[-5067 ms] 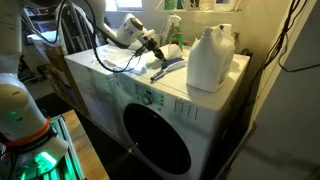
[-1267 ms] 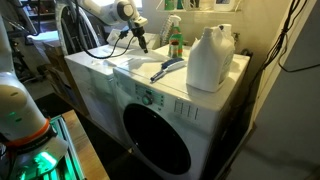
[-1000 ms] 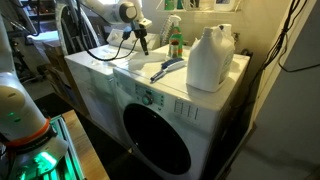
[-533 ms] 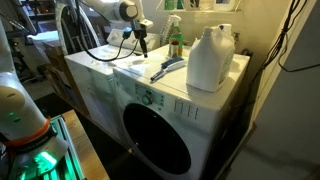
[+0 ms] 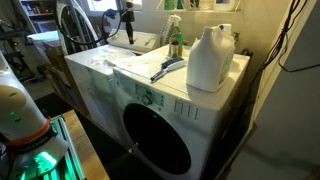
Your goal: Pick up the paper towel on top of the right laundry machine and use it to wipe the left laundry machine top
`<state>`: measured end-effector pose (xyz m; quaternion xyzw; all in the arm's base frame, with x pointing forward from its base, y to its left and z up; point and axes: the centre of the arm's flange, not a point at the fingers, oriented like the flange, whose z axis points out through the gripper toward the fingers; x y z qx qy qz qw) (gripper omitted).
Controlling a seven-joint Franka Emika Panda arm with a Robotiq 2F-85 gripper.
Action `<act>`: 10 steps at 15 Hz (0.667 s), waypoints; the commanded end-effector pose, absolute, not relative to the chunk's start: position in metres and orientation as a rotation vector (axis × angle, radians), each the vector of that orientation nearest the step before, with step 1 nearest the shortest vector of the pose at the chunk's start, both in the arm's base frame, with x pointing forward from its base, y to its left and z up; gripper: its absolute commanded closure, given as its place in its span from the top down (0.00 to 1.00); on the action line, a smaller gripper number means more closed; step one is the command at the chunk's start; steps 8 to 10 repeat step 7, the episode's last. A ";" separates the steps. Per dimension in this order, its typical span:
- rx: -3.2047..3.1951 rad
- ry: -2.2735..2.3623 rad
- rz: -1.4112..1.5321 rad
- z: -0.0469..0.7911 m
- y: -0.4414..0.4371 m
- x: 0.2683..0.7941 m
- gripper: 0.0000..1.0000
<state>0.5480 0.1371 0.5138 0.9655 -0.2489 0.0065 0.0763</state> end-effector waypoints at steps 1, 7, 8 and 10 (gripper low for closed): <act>2.955 -0.567 -0.013 0.528 0.104 0.515 1.00; 2.936 -0.581 -0.003 0.532 0.112 0.527 1.00; 2.936 -0.581 -0.003 0.532 0.112 0.527 1.00; 2.936 -0.581 -0.003 0.532 0.112 0.527 1.00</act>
